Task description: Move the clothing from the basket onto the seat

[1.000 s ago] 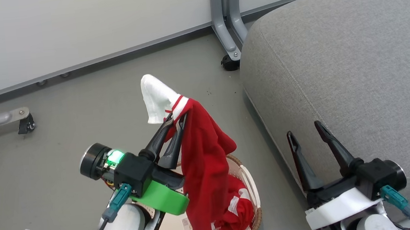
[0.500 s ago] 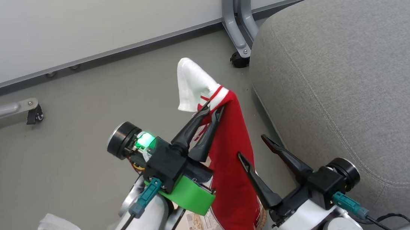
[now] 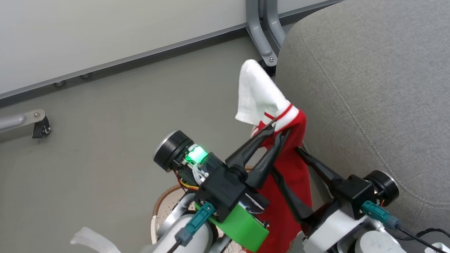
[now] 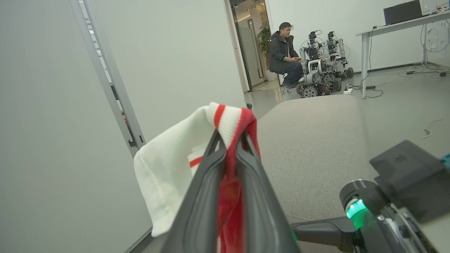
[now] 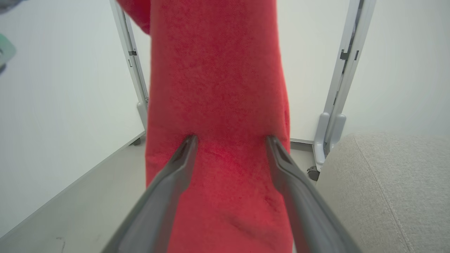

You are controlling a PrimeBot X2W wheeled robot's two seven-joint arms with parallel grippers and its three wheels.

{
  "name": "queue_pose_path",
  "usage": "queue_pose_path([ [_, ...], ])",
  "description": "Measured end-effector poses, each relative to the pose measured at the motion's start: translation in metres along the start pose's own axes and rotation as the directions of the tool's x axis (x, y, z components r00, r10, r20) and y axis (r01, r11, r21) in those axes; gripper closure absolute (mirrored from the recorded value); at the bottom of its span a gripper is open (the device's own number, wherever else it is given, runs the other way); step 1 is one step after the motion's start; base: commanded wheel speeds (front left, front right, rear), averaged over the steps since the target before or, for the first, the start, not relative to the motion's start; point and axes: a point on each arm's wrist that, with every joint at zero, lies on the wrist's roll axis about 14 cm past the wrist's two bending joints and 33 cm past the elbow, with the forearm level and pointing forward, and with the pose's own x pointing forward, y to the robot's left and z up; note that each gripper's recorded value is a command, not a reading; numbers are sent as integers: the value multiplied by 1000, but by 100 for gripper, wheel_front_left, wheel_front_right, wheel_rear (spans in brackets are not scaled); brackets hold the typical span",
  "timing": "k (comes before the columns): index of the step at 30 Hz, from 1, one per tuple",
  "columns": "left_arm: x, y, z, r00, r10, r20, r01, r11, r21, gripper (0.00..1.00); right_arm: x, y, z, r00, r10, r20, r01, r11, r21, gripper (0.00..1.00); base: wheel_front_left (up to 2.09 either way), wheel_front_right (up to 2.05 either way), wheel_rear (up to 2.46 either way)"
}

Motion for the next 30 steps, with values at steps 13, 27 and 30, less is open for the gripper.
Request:
queue_pose_path([
  [13,-3,2,-21,993,21,-113,-22,1000,-2,100,0,7,25,997,2,81,-2,1000,-7,0,0,0,0],
  [27,-6,-6,-23,989,-34,-145,33,999,-7,100,0,10,20,998,13,68,-13,1000,6,0,0,0,0],
  [30,-4,-5,-16,991,-38,-125,37,999,-5,100,0,6,11,999,4,40,-5,1000,12,0,0,0,0],
])
